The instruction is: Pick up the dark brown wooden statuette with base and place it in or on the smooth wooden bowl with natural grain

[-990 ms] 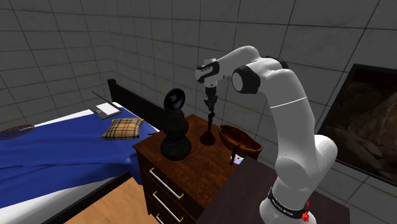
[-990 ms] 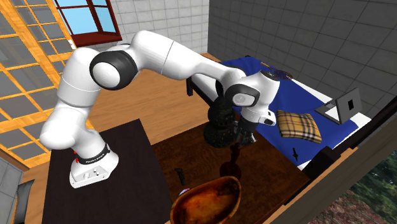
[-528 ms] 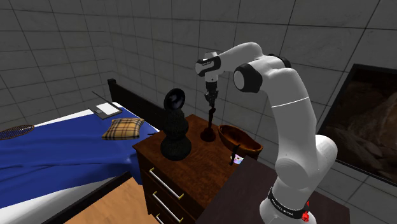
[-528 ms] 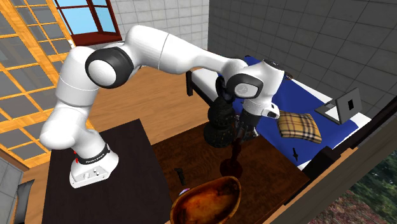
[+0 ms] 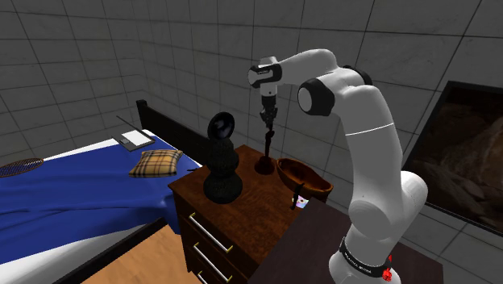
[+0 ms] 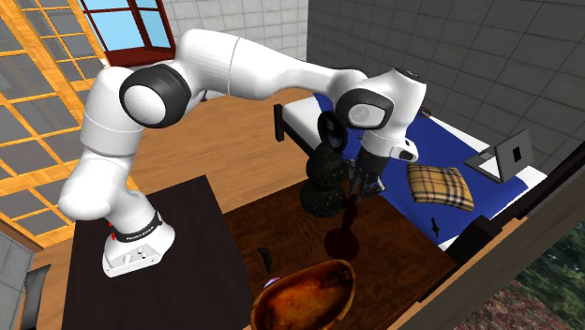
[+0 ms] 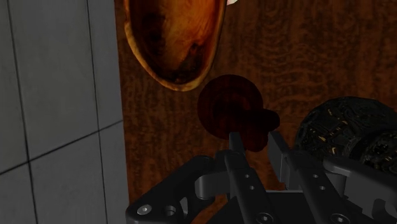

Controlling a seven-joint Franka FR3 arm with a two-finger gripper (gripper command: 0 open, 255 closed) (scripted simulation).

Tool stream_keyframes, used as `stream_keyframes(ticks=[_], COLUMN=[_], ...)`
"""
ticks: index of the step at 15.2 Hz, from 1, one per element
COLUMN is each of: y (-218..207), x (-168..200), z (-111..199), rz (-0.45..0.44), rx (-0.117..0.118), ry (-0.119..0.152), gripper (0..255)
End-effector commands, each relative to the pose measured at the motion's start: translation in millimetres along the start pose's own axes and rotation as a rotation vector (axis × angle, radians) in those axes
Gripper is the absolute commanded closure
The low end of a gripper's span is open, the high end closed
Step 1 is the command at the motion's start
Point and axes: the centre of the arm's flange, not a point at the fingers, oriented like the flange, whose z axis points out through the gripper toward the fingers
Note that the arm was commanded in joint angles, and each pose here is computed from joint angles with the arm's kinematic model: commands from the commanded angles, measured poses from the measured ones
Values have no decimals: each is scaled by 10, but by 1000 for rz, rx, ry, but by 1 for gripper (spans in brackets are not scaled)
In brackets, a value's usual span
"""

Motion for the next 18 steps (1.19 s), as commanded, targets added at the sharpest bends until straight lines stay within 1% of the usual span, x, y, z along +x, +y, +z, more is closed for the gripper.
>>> stream_keyframes(ticks=[1, 18], y=[-8, -20], x=[-7, -148], z=[-110, -997], rz=[0, 0], rx=[0, 0], ry=[1, 1], gripper=[255, 255])
